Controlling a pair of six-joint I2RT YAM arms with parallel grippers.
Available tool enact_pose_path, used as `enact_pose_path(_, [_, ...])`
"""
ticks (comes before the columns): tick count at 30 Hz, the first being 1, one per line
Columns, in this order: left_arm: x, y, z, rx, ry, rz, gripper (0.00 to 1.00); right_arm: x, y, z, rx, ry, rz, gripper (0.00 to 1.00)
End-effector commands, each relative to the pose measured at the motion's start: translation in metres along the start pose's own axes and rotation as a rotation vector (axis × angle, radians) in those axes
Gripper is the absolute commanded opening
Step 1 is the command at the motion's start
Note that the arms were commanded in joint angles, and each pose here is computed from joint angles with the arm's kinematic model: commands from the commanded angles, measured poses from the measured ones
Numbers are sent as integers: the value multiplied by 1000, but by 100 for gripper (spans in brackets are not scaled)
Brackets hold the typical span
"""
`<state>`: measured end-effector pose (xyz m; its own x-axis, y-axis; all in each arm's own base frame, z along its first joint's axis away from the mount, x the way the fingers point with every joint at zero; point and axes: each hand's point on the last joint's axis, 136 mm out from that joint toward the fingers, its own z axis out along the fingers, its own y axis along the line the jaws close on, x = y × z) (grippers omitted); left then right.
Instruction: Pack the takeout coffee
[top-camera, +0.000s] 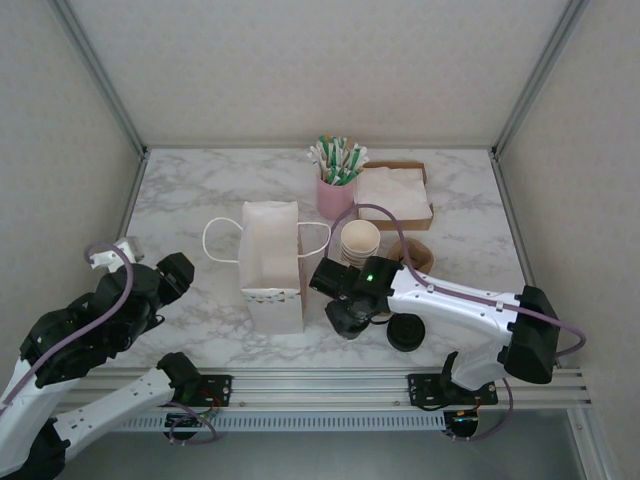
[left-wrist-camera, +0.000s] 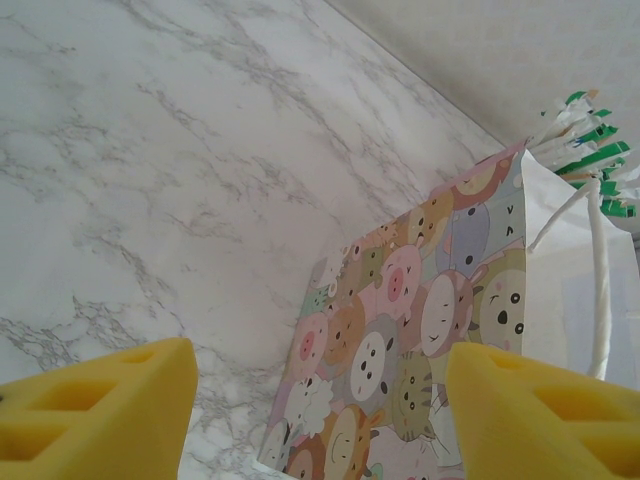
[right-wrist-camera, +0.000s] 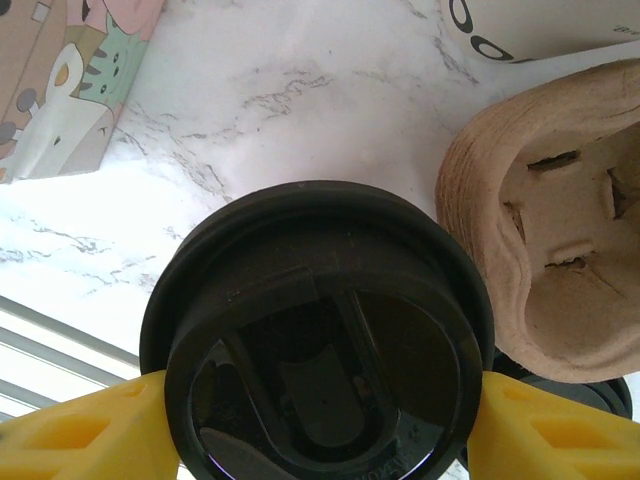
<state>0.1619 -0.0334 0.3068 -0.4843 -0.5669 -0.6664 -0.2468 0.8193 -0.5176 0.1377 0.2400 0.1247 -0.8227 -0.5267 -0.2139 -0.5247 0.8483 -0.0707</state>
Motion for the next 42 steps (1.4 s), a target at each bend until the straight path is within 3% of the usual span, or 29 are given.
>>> enact_pose_path(1, [0,2,0,-14,-2,-9,66,46,-24,36,159,225,-44,67])
enact_pose_path(8, [1,0,1,-16,7,-1,66,45,-22,37,165,248,-61,66])
enact_pose_path(18, [1,-2,0,-10,11,-3,66,24,-8,0,-11,57,-85,67])
enact_pose_path(25, [1,-4,0,-1,17,-2,65,28,-6,-14,-68,32,-160,67])
enact_pose_path(42, [3,-1,1,-9,19,0,66,32,-3,-16,-108,15,-161,82])
